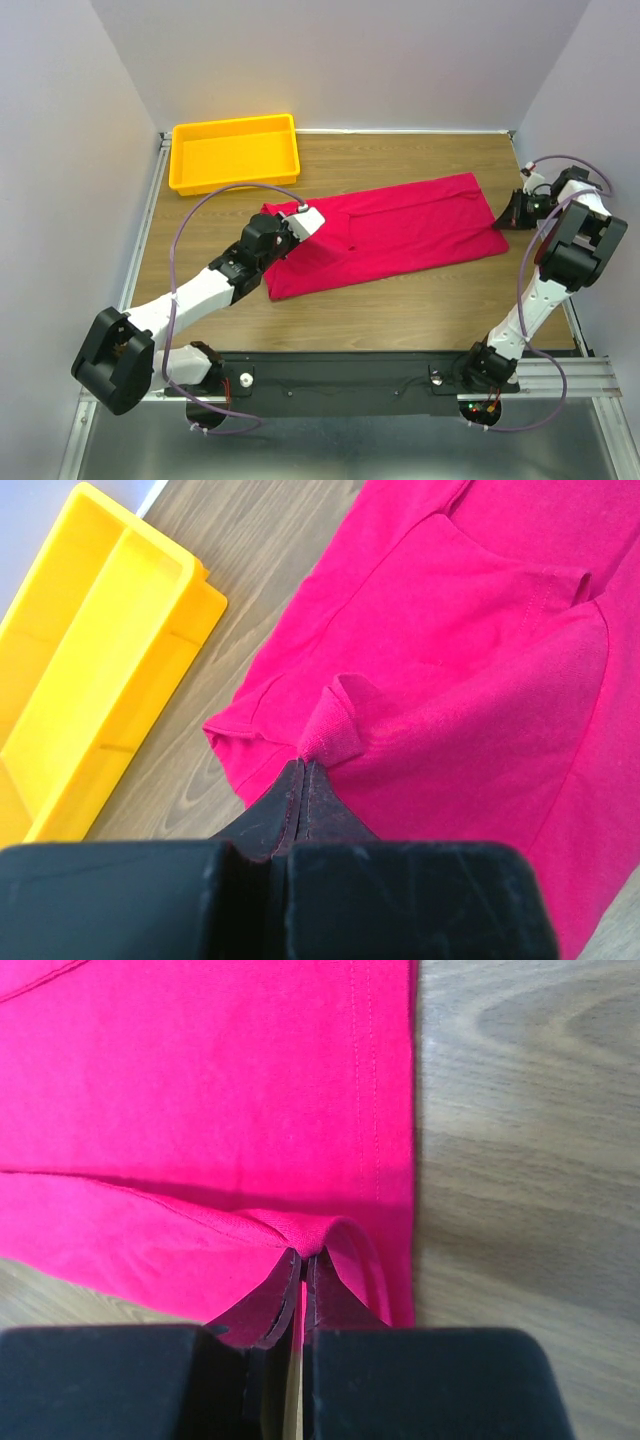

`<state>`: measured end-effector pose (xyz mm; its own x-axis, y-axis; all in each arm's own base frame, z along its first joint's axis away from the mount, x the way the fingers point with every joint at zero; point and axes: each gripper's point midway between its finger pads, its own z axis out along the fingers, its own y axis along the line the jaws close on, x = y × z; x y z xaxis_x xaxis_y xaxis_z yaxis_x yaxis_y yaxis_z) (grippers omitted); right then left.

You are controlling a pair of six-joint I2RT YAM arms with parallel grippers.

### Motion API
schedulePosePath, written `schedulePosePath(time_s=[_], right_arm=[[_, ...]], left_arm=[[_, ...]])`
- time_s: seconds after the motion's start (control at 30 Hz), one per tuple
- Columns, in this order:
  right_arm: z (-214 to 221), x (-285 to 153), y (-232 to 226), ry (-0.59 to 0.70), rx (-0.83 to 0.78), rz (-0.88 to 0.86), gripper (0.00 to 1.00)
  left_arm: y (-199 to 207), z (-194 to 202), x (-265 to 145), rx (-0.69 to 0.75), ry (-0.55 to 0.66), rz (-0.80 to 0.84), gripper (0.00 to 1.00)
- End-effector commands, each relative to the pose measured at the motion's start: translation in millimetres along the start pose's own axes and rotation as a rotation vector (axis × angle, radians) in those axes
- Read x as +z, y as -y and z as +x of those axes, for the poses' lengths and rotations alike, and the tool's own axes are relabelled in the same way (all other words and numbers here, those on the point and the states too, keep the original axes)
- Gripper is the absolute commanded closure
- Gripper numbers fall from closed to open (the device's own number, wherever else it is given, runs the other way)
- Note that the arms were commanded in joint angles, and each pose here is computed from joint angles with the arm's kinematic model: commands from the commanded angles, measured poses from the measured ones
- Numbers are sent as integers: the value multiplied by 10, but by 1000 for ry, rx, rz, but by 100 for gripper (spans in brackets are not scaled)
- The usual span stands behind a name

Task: Fold and stack the t-shirts
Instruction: Fold the tshirt

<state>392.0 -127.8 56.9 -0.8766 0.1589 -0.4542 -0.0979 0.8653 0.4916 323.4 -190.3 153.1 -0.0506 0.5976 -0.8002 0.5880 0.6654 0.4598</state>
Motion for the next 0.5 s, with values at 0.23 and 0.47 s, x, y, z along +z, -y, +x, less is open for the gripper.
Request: schedulePosePath(time_s=[0.23, 0.47], right_arm=[[-304, -37, 135, 57, -23, 98, 99], [-283, -54, 178, 50, -15, 131, 99]], left_arm=[[-222, -344, 3, -4, 104, -63, 100], [-236, -353, 55, 0, 99, -62, 100]])
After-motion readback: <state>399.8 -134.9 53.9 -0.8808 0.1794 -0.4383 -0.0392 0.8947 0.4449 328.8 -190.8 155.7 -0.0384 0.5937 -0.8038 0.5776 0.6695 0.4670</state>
